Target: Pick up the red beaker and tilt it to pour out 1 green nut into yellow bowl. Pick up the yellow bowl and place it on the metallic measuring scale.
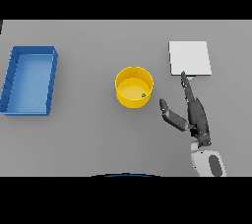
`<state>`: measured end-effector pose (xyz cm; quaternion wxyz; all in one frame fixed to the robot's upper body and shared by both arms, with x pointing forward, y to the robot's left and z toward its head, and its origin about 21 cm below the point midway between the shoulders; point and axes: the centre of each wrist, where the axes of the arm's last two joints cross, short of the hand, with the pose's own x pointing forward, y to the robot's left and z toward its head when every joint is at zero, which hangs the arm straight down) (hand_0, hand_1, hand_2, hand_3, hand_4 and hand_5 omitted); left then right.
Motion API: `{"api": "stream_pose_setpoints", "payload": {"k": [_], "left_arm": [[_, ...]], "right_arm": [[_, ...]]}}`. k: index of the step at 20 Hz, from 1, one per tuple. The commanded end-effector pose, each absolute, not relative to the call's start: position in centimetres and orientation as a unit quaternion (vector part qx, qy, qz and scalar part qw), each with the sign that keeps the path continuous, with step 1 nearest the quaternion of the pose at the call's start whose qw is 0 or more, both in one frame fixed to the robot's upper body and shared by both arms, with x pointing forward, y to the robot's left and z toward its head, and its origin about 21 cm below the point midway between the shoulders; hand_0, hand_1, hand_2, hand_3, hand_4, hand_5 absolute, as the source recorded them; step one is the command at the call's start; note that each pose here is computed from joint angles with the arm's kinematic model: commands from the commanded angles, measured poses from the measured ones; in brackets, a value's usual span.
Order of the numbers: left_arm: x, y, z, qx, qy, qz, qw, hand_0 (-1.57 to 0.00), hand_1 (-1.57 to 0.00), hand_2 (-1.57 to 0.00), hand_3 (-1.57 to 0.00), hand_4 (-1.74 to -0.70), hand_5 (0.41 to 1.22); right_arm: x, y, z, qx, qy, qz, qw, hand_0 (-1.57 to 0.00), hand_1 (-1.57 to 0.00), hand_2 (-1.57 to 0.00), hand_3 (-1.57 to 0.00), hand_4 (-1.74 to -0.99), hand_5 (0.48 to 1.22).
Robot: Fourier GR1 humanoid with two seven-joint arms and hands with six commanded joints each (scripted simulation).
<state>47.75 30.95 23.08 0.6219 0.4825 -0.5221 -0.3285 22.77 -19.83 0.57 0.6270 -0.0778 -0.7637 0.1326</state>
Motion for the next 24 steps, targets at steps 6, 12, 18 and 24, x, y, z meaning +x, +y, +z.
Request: {"api": "stream_pose_setpoints", "payload": {"k": [6, 12, 18, 24], "left_arm": [[45.2, 34.0, 17.1, 0.432, -0.531, -0.191, 0.703, -1.57, -1.57, -1.57, -1.48, -1.74, 1.221], [40.9, 33.4, 12.9, 0.410, -0.528, -0.124, 0.733, -1.57, -1.57, -1.57, -1.44, -1.74, 1.221], [38.1, 32.8, 10.0, 0.384, -0.530, -0.086, 0.751, -1.57, -1.57, -1.57, -1.52, -1.74, 1.194], [36.0, 32.0, 8.2, 0.385, -0.514, -0.086, 0.762, -1.57, -1.57, -1.57, -1.56, -1.71, 0.991]], "right_arm": [[22.6, -20.1, 0.6, -0.105, -0.761, 0.149, 0.623, 0.00, 0.00, 0.00, 0.00, -1.054, 0.648], [22.7, -20.4, 0.6, -0.104, -0.759, 0.151, 0.625, 0.00, 0.00, 0.00, 0.00, -1.018, 0.645], [22.6, -20.7, 0.3, -0.088, -0.764, 0.148, 0.622, 0.00, 0.00, 0.00, 0.00, -1.005, 0.647], [22.1, -20.4, 0.6, -0.090, -0.766, 0.147, 0.620, 0.00, 0.00, 0.00, 0.00, -1.017, 0.638]]}}
